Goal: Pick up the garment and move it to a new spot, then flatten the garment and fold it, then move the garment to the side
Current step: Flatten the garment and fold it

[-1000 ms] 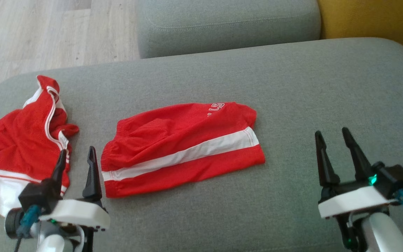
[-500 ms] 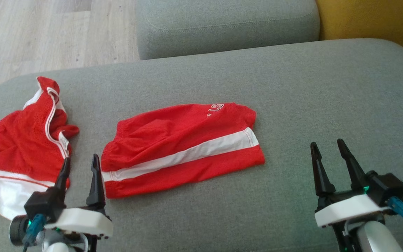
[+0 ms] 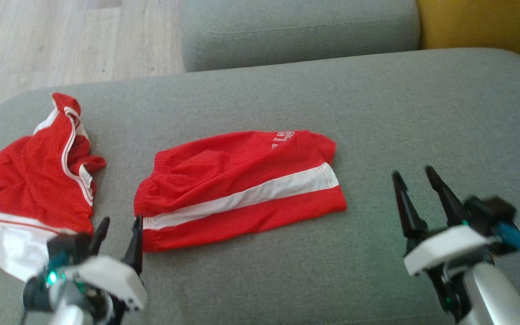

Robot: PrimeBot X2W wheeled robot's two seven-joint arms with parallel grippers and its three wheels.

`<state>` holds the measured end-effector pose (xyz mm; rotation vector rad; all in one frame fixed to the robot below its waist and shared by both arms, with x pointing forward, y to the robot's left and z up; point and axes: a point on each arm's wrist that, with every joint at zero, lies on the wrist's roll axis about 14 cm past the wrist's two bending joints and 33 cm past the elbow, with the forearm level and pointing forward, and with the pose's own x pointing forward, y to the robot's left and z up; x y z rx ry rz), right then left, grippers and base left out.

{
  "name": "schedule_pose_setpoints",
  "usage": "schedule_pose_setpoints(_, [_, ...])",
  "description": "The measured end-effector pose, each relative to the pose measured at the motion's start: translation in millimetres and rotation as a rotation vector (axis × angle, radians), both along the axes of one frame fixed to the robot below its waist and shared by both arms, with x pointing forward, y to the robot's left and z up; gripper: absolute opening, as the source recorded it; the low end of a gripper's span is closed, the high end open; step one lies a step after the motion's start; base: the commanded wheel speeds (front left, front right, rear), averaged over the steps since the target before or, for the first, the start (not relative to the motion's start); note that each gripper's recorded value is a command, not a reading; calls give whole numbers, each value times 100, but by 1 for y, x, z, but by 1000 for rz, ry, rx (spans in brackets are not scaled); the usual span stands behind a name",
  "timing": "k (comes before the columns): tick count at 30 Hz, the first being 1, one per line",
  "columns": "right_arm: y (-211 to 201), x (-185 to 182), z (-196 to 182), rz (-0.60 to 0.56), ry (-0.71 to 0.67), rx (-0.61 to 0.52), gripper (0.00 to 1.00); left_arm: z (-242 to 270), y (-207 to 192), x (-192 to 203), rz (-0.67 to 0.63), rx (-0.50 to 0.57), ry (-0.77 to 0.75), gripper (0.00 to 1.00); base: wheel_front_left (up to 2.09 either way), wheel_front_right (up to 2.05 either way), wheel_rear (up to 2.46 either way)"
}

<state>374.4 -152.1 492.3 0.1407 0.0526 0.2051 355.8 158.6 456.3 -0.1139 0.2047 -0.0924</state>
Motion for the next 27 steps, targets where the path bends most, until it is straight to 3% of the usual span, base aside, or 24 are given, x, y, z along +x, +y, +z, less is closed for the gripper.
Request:
schedule_pose_setpoints(7, [28,28,-31,166,259,-70,100,-11,8,28,-111,52,283,100,0,0,0])
schedule_pose_setpoints(17, [57,40,-88,307,667,-68,100,-41,6,24,-212,20,582,100,0,0,0])
schedule_pose_setpoints(27, [65,55,-105,362,805,-131,100,-58,9,27,-232,17,689,100,0,0,0])
